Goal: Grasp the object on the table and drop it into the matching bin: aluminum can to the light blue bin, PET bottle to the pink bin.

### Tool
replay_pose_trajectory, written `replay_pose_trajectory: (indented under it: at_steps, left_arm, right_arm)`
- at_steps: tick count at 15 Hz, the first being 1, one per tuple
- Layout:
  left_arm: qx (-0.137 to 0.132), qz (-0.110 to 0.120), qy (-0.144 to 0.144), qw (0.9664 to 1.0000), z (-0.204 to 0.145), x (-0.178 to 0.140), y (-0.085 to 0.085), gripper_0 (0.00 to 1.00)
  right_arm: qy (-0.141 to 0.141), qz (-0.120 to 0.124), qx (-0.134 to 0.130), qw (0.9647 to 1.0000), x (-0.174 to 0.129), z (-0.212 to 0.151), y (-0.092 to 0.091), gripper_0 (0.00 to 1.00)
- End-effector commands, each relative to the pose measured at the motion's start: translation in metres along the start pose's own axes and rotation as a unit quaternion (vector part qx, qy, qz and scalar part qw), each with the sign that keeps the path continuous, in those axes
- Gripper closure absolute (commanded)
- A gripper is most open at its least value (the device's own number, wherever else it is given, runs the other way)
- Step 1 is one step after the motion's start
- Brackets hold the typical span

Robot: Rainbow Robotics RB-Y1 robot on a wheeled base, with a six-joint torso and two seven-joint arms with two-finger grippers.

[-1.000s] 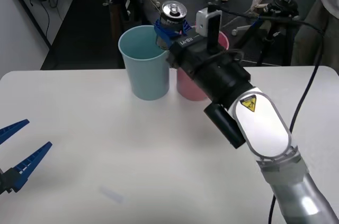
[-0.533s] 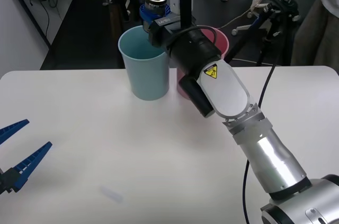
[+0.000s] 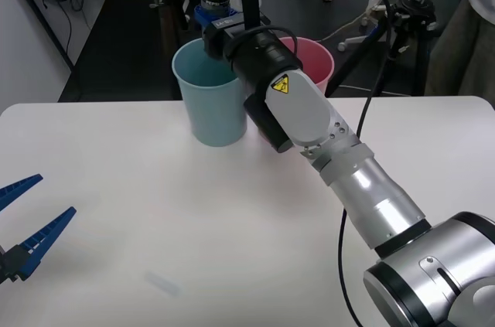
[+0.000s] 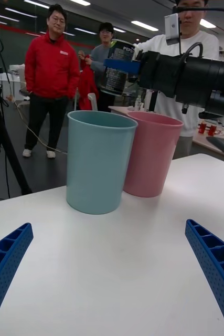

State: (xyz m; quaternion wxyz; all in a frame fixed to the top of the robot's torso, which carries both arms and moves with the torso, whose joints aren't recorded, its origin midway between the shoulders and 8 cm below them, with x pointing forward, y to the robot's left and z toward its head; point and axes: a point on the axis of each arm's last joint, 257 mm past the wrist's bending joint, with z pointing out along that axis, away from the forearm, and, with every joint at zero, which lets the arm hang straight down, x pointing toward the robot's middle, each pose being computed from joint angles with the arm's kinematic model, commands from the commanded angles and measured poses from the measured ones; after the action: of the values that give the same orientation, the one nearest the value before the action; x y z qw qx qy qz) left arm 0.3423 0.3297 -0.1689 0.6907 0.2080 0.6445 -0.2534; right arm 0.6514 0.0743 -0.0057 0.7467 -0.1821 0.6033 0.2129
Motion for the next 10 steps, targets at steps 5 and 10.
replay_pose_trajectory:
  at_steps: [5, 10]
  left_arm:
    - [0.0, 0.0, 0.0, 1.0, 0.0, 0.0, 0.0, 0.0]
    - [0.0, 0.0, 0.0, 1.0, 0.0, 0.0, 0.0, 0.0]
  right_arm:
    - [0.007, 0.002, 0.0, 1.0, 0.0063, 0.0047, 0.0043, 1.0]
    - [0.007, 0.004, -0.002, 1.0, 0.0057, 0.0051, 0.006, 0.0]
